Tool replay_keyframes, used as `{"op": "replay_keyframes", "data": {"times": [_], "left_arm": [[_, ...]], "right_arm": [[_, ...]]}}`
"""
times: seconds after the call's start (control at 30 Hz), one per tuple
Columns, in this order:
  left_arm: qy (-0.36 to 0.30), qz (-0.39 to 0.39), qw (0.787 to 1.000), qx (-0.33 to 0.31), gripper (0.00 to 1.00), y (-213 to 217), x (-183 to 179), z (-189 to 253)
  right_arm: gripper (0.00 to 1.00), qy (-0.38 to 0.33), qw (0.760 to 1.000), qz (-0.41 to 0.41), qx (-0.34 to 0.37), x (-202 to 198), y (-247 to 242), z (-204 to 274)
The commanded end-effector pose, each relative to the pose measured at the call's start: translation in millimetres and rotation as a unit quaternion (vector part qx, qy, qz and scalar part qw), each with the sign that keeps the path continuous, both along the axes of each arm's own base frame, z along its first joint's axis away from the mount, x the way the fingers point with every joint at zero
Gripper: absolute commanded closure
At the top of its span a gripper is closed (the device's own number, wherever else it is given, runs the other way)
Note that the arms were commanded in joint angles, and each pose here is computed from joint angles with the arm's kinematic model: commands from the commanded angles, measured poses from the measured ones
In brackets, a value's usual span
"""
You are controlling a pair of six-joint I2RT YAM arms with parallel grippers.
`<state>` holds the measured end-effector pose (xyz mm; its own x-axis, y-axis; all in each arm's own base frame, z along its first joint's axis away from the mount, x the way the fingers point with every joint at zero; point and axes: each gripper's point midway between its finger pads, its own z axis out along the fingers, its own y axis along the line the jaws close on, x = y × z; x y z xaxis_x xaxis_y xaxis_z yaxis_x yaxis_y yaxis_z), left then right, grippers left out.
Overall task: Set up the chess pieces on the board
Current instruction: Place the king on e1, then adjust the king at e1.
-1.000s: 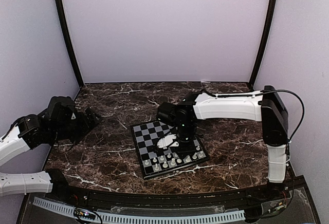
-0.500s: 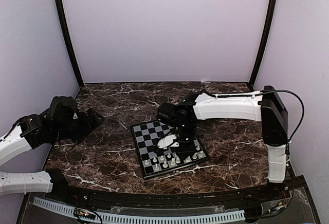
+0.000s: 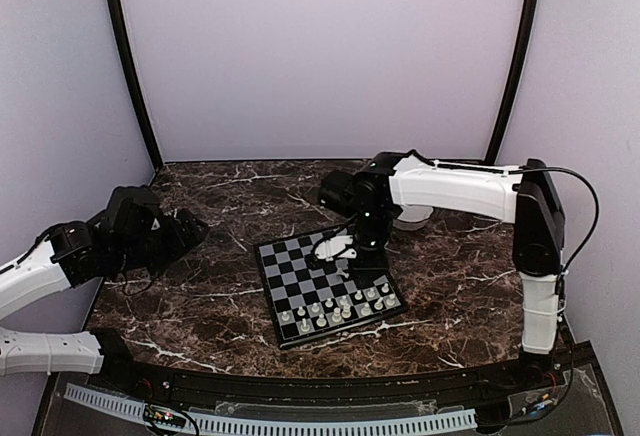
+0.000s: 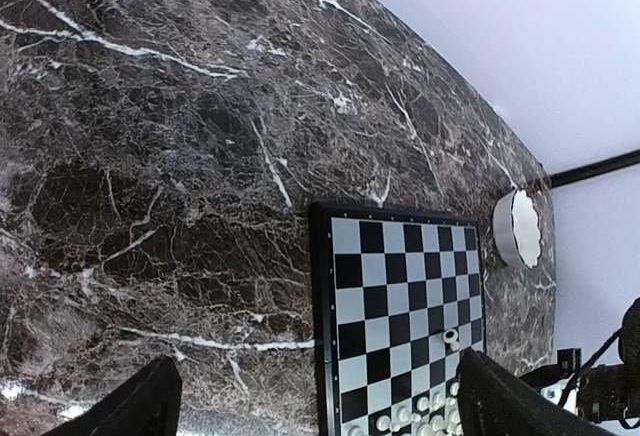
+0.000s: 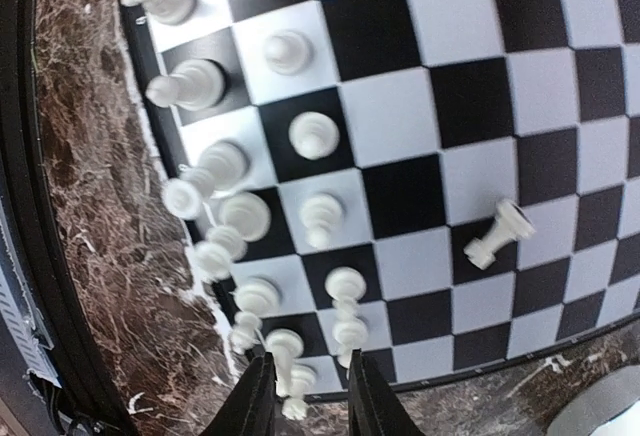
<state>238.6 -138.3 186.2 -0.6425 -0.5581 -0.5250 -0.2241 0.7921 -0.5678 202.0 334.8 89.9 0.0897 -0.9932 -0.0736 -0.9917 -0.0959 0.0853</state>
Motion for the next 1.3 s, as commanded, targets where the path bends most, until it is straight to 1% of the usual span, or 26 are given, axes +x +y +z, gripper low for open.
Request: {"op": "replay_keyframes", "data": {"times": [0.0, 0.03, 0.07, 0.1, 0.13, 0.17, 0.2, 0.23, 0.27, 0.3, 0.33, 0.4, 0.5, 0.67, 0.8, 1.03, 1.27], "left_arm": [[0.003, 0.073, 0.997, -0.031, 0.01, 16, 1, -23], [-0.038, 0.054, 0.996, -0.054, 0.01, 6, 10, -9], [-0.05, 0.036, 0.996, -0.064, 0.07, 2, 9, -11], [-0.073, 0.023, 0.994, -0.072, 0.08, -4, 14, -2], [-0.069, 0.017, 0.995, -0.064, 0.11, -7, 15, 0], [-0.07, 0.001, 0.997, -0.043, 0.12, -14, 21, 9], [-0.05, -0.017, 0.998, -0.017, 0.13, -17, 20, 4], [-0.045, -0.046, 0.998, 0.007, 0.15, -29, 28, 14], [-0.02, -0.061, 0.997, 0.032, 0.16, -31, 26, 9], [-0.011, -0.083, 0.995, 0.049, 0.18, -42, 33, 15], [0.005, -0.097, 0.993, 0.07, 0.19, -44, 32, 12], [0.015, -0.112, 0.99, 0.085, 0.2, -53, 37, 16], [0.007, -0.113, 0.99, 0.081, 0.21, -60, 43, 23], [-0.009, -0.094, 0.995, 0.042, 0.24, -61, 43, 27], [-0.004, -0.097, 0.995, 0.035, 0.25, -60, 38, 27], [0.004, -0.095, 0.995, 0.033, 0.26, -52, 27, 26], [0.003, -0.082, 0.997, 0.009, 0.29, -46, 15, 22]], "right_arm": [[0.73, -0.001, 0.998, -0.038, 0.048, 28, -12, 35], [0.73, 0.001, 0.997, -0.047, 0.059, 32, -11, 38], [0.73, 0.002, 0.996, -0.059, 0.069, 39, -13, 40], [0.73, 0.001, 0.994, -0.068, 0.08, 45, -12, 41], [0.73, 0.0, 0.993, -0.075, 0.088, 49, -11, 42], [0.73, 0.0, 0.992, -0.08, 0.094, 52, -10, 40], [0.73, 0.001, 0.992, -0.082, 0.099, 54, -8, 39], [0.73, 0.003, 0.991, -0.082, 0.103, 55, -6, 37], [0.73, 0.01, 0.991, -0.076, 0.111, 53, -2, 37], [0.73, 0.015, 0.99, -0.069, 0.122, 51, 1, 40], [0.72, 0.028, 0.988, -0.059, 0.141, 45, 6, 45], [0.7, 0.054, 0.984, -0.02, 0.166, 27, 10, 53], [0.62, 0.071, 0.979, 0.039, 0.187, 3, 10, 58], [0.61, 0.074, 0.978, 0.096, 0.17, -24, 8, 42], [0.61, 0.054, 0.978, 0.124, 0.157, -35, 9, 29], [0.62, -0.018, 0.983, 0.114, 0.143, -24, 25, 11], [0.64, -0.024, 0.985, 0.106, 0.136, -23, 27, 4]]}}
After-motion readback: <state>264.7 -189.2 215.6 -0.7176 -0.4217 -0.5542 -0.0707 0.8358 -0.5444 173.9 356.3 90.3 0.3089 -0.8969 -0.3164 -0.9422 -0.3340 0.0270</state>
